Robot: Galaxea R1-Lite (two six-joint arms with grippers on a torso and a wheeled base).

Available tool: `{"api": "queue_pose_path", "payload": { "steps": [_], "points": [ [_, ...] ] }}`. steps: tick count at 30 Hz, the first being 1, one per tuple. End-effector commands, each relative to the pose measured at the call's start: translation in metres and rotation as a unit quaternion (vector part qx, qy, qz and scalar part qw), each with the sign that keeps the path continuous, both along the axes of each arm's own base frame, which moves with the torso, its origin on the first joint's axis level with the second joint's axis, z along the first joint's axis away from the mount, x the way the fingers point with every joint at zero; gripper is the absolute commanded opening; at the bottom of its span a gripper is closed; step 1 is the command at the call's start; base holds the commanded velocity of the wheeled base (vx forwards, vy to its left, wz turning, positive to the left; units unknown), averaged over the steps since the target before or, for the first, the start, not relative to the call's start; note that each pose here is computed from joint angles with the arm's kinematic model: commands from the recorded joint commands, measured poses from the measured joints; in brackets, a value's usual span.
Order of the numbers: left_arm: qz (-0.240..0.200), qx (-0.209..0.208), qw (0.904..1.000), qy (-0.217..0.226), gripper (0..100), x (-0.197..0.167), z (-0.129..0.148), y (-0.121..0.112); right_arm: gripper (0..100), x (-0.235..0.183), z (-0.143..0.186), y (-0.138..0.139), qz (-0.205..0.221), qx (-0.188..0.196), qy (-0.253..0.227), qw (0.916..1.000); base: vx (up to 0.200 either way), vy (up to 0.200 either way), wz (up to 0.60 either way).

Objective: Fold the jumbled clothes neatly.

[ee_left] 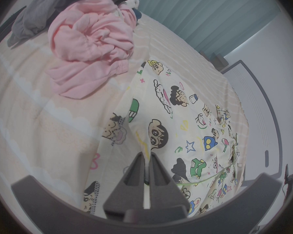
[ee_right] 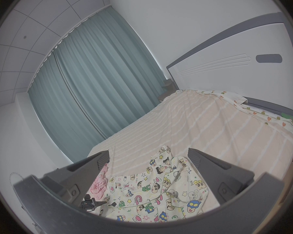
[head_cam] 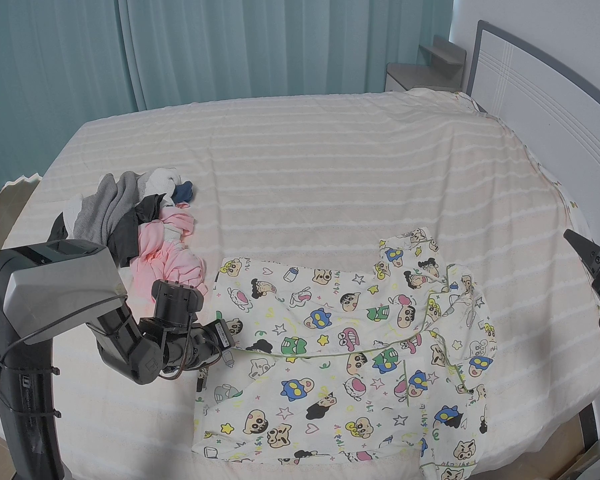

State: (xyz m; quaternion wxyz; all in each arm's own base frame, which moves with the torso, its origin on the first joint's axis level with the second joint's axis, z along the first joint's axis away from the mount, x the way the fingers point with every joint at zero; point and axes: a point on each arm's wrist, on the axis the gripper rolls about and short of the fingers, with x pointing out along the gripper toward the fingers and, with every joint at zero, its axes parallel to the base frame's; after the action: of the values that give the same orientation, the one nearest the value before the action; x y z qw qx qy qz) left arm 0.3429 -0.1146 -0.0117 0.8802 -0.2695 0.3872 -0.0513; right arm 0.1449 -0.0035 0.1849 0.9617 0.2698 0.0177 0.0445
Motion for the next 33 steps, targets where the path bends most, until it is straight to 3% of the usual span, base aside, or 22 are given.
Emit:
{"api": "queue_pose_path", "payload": {
  "steps": [1, 6, 12, 24, 25, 33],
  "points": [
    [-0.012, 0.015, 0.9998, -0.007, 0, -0.010, 0.013, 0.004, 100, 0.001, -0.002, 0.000, 0.001, 0.000, 0.005, 1.0000, 0.000, 0.000, 0.00],
    [-0.022, 0.055, 0.9982, 0.014, 0, -0.027, 0.002, 0.010, 100, 0.002, -0.004, 0.000, 0.001, 0.001, 0.009, 1.0000, 0.000, 0.000, 0.00],
    [-0.021, 0.063, 0.9972, 0.033, 0, -0.037, -0.004, 0.014, 100, 0.002, -0.004, 0.000, 0.001, 0.001, 0.010, 0.9999, 0.000, 0.000, 0.00],
    [-0.017, 0.056, 0.9982, 0.016, 0, -0.034, -0.004, 0.013, 100, 0.002, -0.004, 0.000, 0.001, 0.001, 0.011, 0.9999, 0.000, 0.000, 0.00],
    [-0.017, 0.056, 0.9982, 0.016, 100, -0.034, -0.004, 0.013, 100, 0.002, -0.004, 0.000, 0.001, 0.001, 0.011, 0.9999, 0.000, 0.000, 0.00],
    [0.023, 0.067, 0.9974, -0.010, 100, -0.032, 0.003, 0.015, 100, 0.001, -0.005, 0.000, 0.001, 0.001, 0.013, 0.9999, 0.000, 0.000, 0.00]
  ]
}}
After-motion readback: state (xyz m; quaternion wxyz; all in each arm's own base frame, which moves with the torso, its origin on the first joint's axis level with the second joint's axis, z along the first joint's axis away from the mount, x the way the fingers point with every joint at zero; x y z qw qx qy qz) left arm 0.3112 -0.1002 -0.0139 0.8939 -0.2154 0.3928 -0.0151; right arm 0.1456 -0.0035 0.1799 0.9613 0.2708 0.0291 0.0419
